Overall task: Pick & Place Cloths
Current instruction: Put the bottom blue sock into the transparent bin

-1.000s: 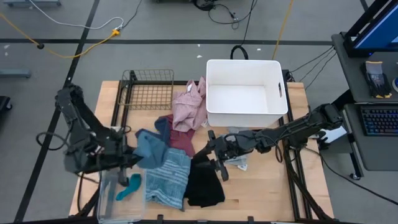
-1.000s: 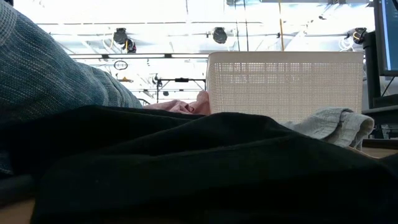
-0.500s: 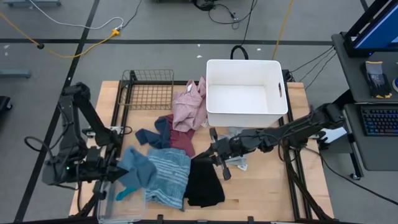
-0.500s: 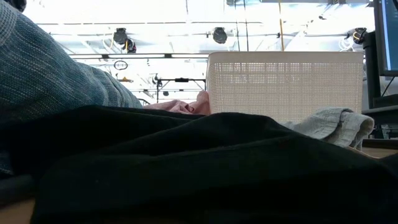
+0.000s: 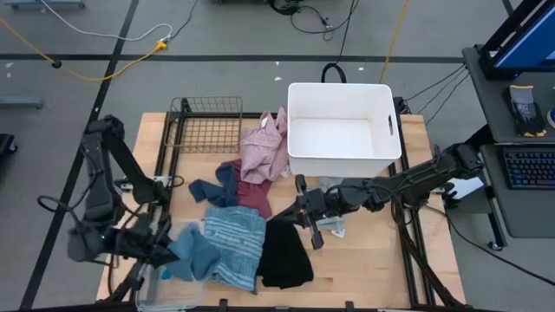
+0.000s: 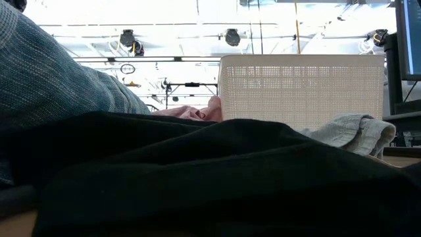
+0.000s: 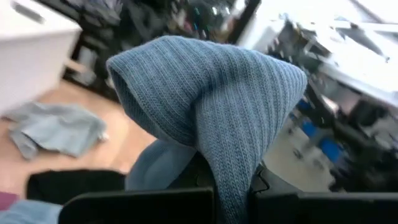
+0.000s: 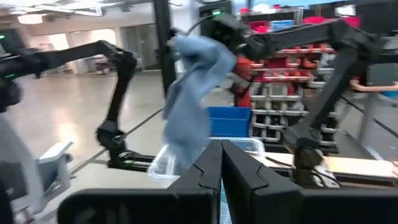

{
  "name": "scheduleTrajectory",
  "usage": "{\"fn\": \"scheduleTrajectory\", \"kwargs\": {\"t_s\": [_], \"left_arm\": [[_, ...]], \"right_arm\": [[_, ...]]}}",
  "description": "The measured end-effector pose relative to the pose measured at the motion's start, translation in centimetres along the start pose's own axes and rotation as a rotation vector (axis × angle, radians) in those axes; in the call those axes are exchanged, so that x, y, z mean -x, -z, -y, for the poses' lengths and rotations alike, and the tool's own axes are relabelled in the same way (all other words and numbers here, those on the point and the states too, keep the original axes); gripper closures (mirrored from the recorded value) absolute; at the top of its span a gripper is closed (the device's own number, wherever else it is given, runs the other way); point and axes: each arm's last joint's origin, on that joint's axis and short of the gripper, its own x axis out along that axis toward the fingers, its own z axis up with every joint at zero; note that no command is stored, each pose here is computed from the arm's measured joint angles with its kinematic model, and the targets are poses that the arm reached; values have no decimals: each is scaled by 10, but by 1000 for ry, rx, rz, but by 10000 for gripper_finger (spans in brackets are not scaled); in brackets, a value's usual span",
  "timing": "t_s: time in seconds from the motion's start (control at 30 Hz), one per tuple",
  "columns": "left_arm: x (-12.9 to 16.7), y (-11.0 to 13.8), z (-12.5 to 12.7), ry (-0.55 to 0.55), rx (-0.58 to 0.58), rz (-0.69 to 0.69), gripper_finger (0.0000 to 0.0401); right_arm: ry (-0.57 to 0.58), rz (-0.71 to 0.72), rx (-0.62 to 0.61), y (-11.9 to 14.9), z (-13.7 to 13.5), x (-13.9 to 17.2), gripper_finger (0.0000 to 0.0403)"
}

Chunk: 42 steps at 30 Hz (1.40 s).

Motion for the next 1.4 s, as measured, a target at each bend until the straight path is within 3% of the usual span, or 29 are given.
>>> {"fn": "scheduleTrajectory", "kwargs": {"t_s": [0.2, 0.47, 0.77, 1.4], "left_arm": [[-14, 1, -19, -25, 71, -316, 397], [2, -45, -16, -155, 91, -538, 397], [11, -46, -12, -524, 116, -873, 397], [-16, 17, 3, -875, 232, -941, 397]], "right_arm": [[33, -3, -12, 1, -4, 0, 402], [68, -15, -18, 3, -10, 1, 403], [82, -30, -16, 5, -11, 1, 403], [82, -31, -9, 5, -11, 1, 403]]}}
